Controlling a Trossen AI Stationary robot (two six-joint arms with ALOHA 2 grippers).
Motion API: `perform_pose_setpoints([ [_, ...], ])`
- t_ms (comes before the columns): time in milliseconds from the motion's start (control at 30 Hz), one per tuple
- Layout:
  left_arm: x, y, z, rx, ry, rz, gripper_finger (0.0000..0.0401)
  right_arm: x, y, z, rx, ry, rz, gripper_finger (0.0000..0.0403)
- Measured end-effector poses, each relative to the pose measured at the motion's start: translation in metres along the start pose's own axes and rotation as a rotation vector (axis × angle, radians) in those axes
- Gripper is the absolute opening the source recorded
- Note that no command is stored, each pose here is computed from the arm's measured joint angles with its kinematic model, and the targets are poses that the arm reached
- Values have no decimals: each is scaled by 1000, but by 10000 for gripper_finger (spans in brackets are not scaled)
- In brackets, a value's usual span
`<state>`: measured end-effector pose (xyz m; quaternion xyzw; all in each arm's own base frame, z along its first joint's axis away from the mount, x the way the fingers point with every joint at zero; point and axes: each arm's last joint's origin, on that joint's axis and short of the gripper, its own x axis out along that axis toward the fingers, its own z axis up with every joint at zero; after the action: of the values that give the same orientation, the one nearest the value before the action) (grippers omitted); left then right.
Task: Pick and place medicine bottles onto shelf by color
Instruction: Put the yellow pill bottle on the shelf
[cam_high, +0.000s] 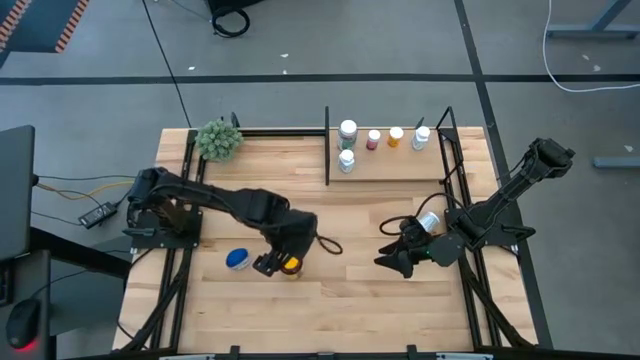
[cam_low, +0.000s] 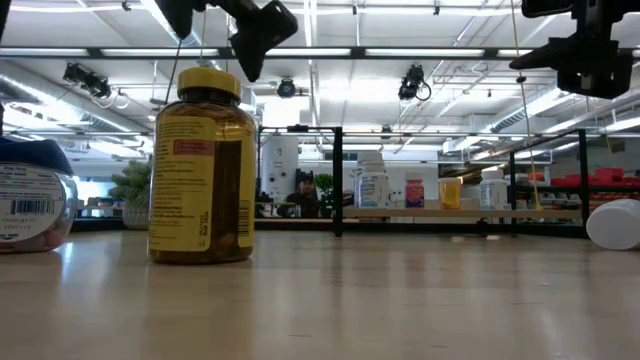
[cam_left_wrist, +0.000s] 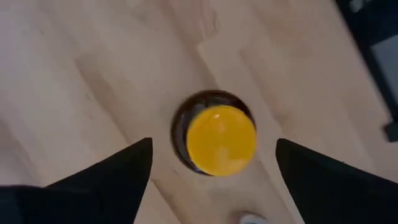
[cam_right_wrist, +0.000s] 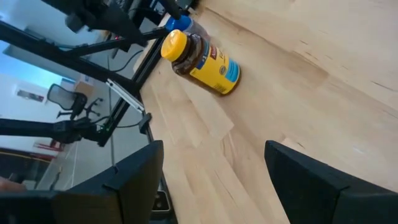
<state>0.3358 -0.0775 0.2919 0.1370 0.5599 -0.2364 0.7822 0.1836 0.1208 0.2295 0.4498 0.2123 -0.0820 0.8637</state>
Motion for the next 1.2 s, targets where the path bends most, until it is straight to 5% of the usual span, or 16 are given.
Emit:
perform_pose_setpoints([
  [233,28,-12,-14,69,110,-19,338,0,0,-1,-1,17,7,286],
  [733,33,-13,-8,55,46,25,330,0,1,-2,-1,40,18,286],
  [1200,33,-13,-7,51,35,33,214,0,1,-2,14,39,18,286],
])
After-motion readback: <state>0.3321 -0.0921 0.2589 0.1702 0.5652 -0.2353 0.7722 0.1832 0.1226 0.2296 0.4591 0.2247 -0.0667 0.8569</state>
